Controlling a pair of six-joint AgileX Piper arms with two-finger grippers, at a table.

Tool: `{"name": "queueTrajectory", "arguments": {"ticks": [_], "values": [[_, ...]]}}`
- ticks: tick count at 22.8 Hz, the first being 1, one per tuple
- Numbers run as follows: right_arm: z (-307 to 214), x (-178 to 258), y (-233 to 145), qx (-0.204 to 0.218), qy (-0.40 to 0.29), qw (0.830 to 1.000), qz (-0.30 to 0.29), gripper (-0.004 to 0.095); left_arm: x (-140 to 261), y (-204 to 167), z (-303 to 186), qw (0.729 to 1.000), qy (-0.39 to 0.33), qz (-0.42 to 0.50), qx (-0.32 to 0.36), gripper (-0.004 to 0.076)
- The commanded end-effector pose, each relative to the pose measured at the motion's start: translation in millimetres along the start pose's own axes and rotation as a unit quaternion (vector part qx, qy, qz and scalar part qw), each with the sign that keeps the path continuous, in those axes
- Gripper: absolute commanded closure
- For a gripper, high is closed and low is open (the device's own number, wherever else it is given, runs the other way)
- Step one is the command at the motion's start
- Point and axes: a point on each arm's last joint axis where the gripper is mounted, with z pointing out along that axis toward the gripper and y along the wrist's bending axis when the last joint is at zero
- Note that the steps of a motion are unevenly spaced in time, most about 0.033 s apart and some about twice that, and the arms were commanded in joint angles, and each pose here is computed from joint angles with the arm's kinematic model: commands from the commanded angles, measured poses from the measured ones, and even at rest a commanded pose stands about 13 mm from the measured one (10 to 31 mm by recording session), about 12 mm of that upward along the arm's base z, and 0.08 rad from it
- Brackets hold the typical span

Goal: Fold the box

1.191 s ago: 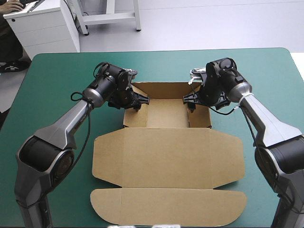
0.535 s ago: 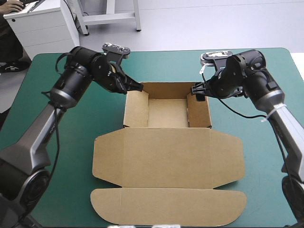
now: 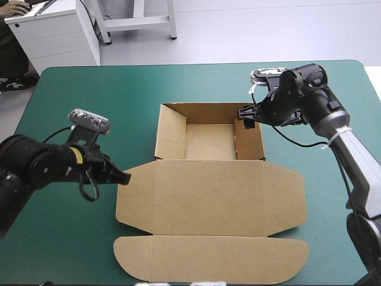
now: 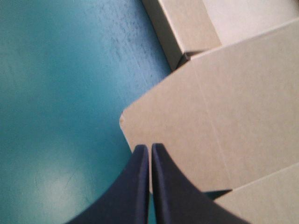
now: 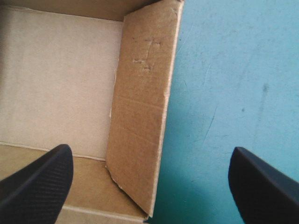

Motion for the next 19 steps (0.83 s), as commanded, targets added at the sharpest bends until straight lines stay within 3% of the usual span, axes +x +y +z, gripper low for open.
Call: {"name": "queueTrajectory", "arguments": {"ticks": [1,4,9,14,19], "values": [[9,-9,-11,-0.011,-0.001,0.999,0.032,0.0076,45,5,-13,1.000,0.006,0.002,0.000,0.0725],[29,-13,-16,-0.032,0.025,0.998,0.043,0.0076,72,8,-14,1.000,-0.002,0.000,0.001,0.0725],[67,-17,-18,-0.028,0.052,0.997,0.045,0.0076,121,14,-12,0.996,-0.093,0.002,0.012,0.0725],[80,-19,-19,-0.026,0.057,0.997,0.046,0.0081,146,18,-13,0.991,-0.135,0.003,0.014,0.0726],[95,-18,-19,-0.024,0.077,0.996,0.047,0.0191,156,22,-12,0.984,-0.177,0.011,0.001,0.0734]]}}
